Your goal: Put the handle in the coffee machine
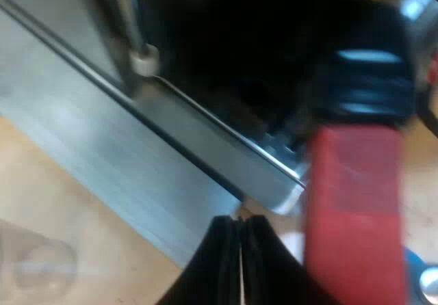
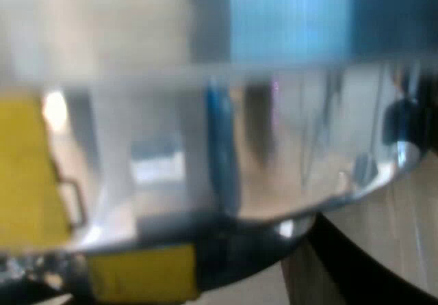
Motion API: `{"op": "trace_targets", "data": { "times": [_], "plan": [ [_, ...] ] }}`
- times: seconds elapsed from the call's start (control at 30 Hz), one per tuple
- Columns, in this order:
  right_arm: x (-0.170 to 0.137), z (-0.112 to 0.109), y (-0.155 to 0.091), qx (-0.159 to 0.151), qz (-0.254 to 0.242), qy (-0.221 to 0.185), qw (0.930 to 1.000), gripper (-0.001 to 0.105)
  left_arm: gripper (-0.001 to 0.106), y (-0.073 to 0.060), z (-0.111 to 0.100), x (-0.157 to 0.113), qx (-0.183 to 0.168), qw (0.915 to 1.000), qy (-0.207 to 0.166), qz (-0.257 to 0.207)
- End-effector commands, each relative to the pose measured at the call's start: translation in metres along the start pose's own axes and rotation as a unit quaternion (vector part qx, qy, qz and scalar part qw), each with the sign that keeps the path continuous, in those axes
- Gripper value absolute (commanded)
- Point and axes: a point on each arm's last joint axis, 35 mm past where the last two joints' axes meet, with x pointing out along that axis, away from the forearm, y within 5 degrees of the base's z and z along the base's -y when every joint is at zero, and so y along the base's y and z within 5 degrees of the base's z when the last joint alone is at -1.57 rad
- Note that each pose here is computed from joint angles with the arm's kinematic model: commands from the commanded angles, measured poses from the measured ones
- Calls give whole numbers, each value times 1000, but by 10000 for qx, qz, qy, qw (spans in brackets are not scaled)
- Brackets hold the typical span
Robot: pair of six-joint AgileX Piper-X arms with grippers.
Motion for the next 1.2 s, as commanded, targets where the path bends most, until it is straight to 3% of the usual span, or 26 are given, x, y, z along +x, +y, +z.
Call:
{"op": "trace_targets", "data": {
  "times": [0.03, 0.2, 0.37, 0.53, 0.67, 0.77, 0.8, 1.2],
  "plan": [
    [2, 34, -8, 669, -22, -593, 9960, 39, 1, -5, -2, -4, 106, 9998, 106, -140],
    [2, 34, -8, 651, -23, -593, 9961, 39, 1, -14, -1, -2, 231, 9990, 183, -322],
    [2, 34, -8, 654, -22, -593, 9961, 39, 1, -38, 7, 4, 501, 9957, 279, -732],
    [2, 38, -10, 688, -55, -603, 9958, 39, 0, -52, 9, 9, 505, 9937, 275, -964],
    [-2, 46, -12, 567, -261, -337, 9975, 39, 0, -66, 0, 16, 576, 9912, 361, -1132],
    [-6, 48, -15, 736, -157, -264, 9968, 39, 0, -73, -2, 17, 601, 9917, 249, -1110],
    [-7, 46, -17, 658, -106, -211, 9976, 39, 0, -74, -2, 17, 617, 9919, 200, -1092],
    [-67, 29, -62, -9, 832, 449, 9955, 39, 0, -76, 1, 12, -80, 9937, -146, -1110]
  ]
}}
